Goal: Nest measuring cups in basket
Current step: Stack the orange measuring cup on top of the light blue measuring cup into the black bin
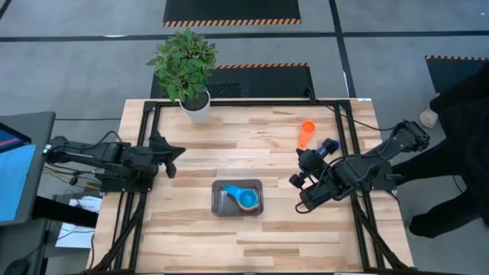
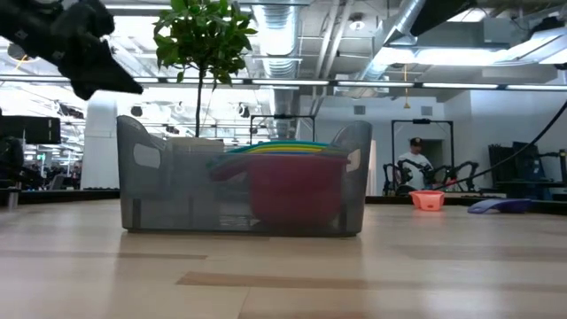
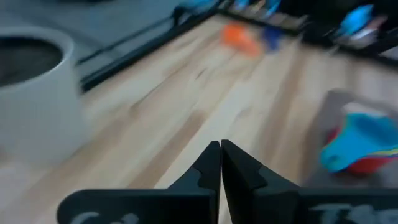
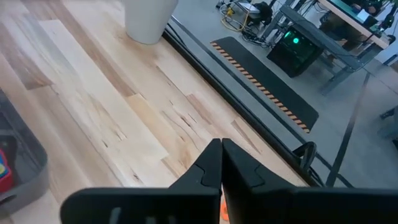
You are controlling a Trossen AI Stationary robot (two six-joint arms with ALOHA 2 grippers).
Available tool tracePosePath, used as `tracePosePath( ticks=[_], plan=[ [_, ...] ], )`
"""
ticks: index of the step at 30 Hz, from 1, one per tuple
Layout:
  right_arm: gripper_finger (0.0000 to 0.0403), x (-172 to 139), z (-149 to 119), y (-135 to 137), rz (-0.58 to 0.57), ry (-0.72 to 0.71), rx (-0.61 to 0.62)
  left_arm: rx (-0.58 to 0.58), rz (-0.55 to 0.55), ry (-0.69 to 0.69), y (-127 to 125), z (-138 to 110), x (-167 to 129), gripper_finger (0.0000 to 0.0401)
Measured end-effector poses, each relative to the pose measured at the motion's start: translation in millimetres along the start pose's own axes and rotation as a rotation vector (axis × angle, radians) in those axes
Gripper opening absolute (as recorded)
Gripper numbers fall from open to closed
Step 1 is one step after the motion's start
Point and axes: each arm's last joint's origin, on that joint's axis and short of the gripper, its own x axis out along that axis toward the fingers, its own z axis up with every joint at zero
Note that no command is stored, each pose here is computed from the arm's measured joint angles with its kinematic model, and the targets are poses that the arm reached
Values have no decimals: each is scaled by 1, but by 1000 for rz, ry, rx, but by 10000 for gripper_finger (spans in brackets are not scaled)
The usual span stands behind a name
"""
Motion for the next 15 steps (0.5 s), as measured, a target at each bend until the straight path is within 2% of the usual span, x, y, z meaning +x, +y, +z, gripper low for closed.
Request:
tracePosePath(
  ticks=[3, 9, 15],
  plan=[
    [19, 5, 2, -2, -28, 0, 5, 8, -108, -95, 2, -6, -2, 0],
    [30, 41, 13, -21, -179, 62, 37, -15, -196, -169, 6, -16, -4, 0],
    [28, 103, 22, -70, -335, 302, 140, -42, -200, -167, 7, -22, -2, 0]
  ],
)
